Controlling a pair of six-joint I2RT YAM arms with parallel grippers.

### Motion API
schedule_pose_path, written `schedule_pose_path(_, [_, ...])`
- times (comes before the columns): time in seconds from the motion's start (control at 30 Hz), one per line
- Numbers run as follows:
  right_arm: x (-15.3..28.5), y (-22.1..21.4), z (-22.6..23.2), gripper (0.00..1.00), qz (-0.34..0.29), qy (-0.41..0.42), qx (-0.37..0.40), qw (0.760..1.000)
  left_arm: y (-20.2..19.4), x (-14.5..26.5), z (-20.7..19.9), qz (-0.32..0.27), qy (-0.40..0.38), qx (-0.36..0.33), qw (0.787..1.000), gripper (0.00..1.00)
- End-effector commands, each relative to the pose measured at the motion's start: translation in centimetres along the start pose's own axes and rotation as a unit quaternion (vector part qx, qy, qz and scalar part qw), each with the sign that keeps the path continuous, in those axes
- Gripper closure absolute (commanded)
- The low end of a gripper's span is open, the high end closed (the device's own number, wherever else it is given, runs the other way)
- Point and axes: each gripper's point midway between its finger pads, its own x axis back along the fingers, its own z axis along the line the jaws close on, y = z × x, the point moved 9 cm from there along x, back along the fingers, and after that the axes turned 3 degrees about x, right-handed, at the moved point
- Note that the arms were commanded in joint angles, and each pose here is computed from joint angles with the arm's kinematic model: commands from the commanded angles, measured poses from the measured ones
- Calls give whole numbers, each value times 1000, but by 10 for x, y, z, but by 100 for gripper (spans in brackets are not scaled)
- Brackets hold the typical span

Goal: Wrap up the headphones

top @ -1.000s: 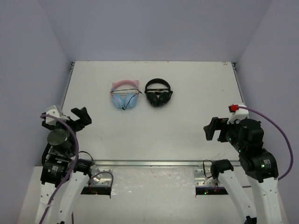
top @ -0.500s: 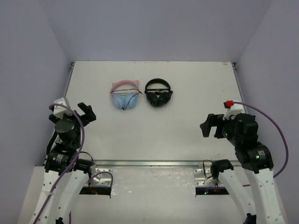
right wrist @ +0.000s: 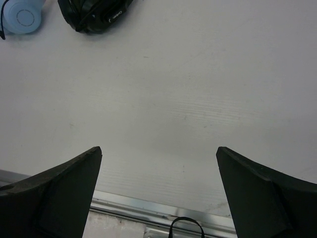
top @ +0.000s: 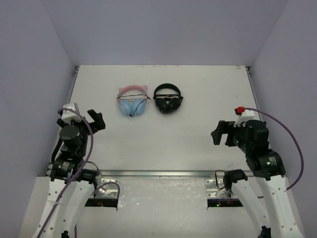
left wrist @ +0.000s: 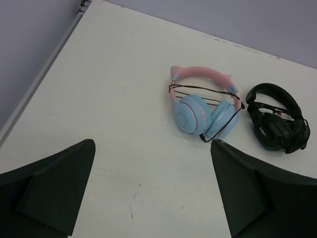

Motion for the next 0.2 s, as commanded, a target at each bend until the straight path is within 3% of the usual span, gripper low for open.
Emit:
schedule_pose_path(0.0, [6, 7, -1, 1, -24, -10, 7, 1000, 8, 3, -4, -30, -30, 7, 999, 0])
schedule_pose_path(0.17, [6, 9, -1, 1, -14, -10, 4, 1000, 7, 5, -5, -30, -39, 8, 999, 0])
